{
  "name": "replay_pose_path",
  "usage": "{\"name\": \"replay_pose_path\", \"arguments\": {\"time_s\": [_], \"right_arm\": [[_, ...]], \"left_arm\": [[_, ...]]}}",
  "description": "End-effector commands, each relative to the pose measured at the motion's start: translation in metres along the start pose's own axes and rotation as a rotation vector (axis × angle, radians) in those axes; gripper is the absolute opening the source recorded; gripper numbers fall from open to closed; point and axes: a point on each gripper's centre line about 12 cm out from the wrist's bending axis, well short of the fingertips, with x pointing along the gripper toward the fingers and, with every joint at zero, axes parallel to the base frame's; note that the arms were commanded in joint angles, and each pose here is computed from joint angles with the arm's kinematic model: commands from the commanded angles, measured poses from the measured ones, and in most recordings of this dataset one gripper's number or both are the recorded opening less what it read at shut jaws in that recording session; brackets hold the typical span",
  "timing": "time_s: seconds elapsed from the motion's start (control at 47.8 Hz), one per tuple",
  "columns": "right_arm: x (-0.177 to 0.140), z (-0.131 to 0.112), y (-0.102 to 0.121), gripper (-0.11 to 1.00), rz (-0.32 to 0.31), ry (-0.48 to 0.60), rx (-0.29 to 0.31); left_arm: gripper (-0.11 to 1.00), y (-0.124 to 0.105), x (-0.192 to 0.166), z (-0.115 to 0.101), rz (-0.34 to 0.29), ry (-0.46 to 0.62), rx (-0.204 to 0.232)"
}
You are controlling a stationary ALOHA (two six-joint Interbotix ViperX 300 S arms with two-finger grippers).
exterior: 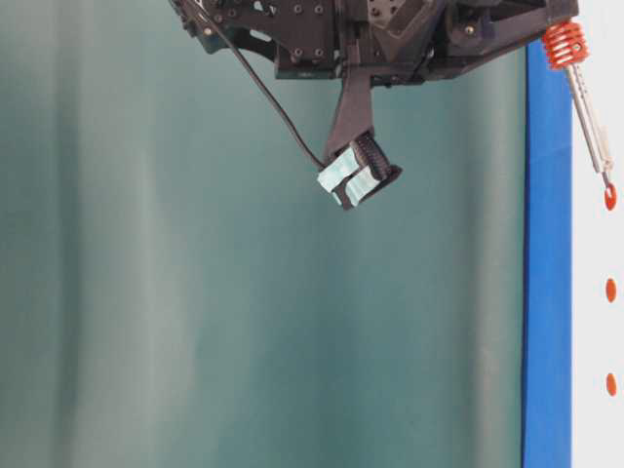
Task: Touch the tip of the soldering iron to the mark.
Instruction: 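Lower the iron tip onto the rightmost red dot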
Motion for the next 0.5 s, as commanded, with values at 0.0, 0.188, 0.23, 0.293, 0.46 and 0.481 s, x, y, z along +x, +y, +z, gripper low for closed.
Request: {"name": "replay_pose_path", "arguments": {"time_s": [0.0,0.188,0.23,0.293,0.46,0.481], "right_arm": [[-0.0079,0.0047,-0.0018,0.06,0.000,-0.030,0.005],[-0.0083,0.0051,-0.0020,0.06,-0.001,-0.032,0.009],[-0.0083,0.0051,-0.0019,0.06,0.000,-0.032,0.010],[-0.0083,0.0051,-0.0020,0.06,-0.001,-0.032,0.009],[-0.0134,0.0078,-0.0030,0.06,-0.002,-0.042,0.015],[-0.0151,0.0088,-0.0033,0.06,-0.003,-0.047,0.016]], "left_arm": [[0.00,-0.0004,0.0012,0.0030,-0.002,-0.009,0.004],[0.00,-0.0004,0.0014,0.0039,-0.002,-0.014,0.003],[0.00,-0.0004,0.0014,0.0039,-0.002,-0.014,0.003],[0.00,-0.0004,0.0014,0.0039,-0.002,-0.014,0.003],[0.00,-0.0004,0.0015,0.0030,-0.002,-0.011,0.003],[0.00,-0.0004,0.0012,0.0033,-0.002,-0.012,0.003]]}}
